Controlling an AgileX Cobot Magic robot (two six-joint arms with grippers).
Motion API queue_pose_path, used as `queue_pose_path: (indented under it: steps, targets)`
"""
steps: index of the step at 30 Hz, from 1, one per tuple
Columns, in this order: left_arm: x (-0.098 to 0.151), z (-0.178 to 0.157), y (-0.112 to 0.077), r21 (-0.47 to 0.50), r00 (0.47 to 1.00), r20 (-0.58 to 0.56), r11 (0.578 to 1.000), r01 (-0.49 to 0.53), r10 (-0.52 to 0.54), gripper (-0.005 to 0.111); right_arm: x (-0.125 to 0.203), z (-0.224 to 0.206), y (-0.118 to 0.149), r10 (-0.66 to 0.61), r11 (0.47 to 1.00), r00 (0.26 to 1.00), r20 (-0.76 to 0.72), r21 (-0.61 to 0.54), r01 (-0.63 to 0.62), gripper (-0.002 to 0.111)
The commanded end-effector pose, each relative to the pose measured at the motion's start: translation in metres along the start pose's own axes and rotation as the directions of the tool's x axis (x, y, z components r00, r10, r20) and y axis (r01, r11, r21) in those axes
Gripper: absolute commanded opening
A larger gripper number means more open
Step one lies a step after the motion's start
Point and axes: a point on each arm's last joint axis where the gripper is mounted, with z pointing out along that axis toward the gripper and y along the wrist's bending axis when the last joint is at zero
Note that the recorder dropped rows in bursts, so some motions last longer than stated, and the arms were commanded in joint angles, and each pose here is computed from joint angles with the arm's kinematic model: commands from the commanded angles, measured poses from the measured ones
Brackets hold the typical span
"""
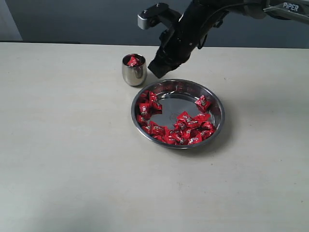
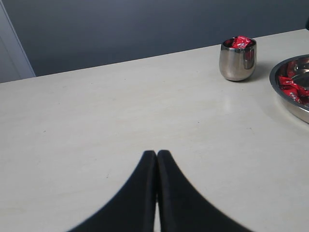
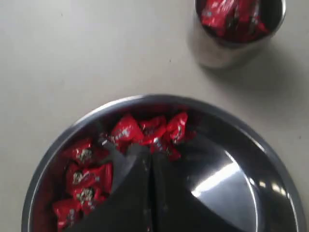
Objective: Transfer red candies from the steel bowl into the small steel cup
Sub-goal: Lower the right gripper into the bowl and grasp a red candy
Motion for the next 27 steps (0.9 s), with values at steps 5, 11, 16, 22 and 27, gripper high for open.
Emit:
queue_pose_path:
  steps: [5, 11, 16, 22, 27]
  targets:
    - [-0.001, 0.0, -0.001, 0.01, 1.0, 0.013, 1.0, 0.004, -0.004, 0.0, 0.023, 0.034, -0.002, 0.043, 0.992, 0.985, -0.167, -0.108, -0.061, 0.009]
    - [-0.001, 0.0, -0.001, 0.01, 1.0, 0.013, 1.0, 0.004, -0.004, 0.0, 0.033, 0.067, -0.011, 0.075, 0.989, 0.98, -0.184, -0.111, -0.097, 0.041]
    - [-0.001, 0.0, -0.001, 0.01, 1.0, 0.013, 1.0, 0.004, -0.004, 0.0, 0.03, 0.082, -0.019, 0.109, 0.992, 0.989, -0.102, -0.057, -0.115, 0.041]
    - [-0.001, 0.0, -0.001, 0.01, 1.0, 0.013, 1.0, 0.004, -0.004, 0.0, 0.03, 0.089, -0.023, 0.116, 0.993, 0.99, -0.075, -0.028, -0.118, 0.037]
    - [-0.001, 0.0, -0.001, 0.01, 1.0, 0.013, 1.0, 0.004, -0.004, 0.0, 0.031, 0.089, -0.023, 0.116, 0.992, 0.99, -0.08, -0.032, -0.119, 0.015]
